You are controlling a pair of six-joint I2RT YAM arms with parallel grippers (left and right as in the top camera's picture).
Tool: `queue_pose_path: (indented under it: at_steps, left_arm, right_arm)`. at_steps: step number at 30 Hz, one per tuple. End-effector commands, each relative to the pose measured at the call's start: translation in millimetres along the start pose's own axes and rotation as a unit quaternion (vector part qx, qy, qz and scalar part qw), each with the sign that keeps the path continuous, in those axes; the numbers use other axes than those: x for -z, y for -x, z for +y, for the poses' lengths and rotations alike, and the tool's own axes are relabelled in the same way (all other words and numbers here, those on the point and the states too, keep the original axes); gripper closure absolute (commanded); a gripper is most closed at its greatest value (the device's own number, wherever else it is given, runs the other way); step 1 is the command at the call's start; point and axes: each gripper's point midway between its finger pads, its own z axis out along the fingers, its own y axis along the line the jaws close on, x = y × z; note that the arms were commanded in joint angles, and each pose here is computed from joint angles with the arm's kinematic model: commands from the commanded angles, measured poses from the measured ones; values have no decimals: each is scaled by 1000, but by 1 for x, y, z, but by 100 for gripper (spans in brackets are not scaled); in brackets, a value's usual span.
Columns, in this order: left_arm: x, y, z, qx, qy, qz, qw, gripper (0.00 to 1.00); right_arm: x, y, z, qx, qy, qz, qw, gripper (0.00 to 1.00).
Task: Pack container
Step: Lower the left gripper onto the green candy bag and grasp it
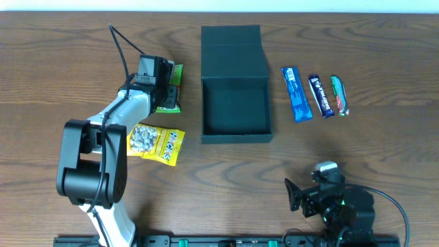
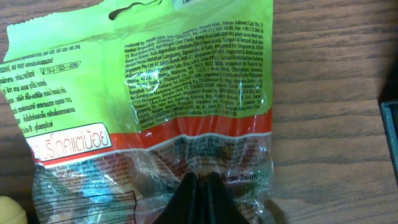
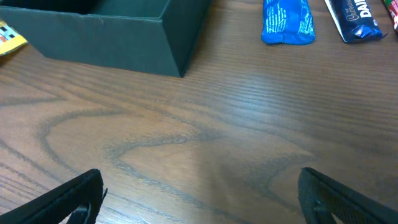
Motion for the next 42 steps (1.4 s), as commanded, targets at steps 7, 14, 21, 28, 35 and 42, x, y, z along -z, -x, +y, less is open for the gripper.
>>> queue_pose_path:
  at_steps: [7,14,21,28,35,42]
  left_arm:
    - [9,0,-22,-34,16,24,999,94]
    - [31,22,-29,-32,38,-7,999,94]
    - [33,19,-29,-13,38,0,999,94]
    - [50,31,-30,7,36,-25,999,95]
    - [72,46,-30,12,35,-56,998,94]
    - [46,27,-24,-45,53,-16,997,5]
  right_arm:
    - [-1,-1,1,5,2,0,1000,1]
    - [-1,-1,1,5,2,0,1000,1]
    - [-1,-1,1,5,2,0,1000,1]
    - [-1,-1,1,5,2,0,1000,1]
    - [-1,-1,1,5,2,0,1000,1]
    - [-1,-1,1,5,2,0,1000,1]
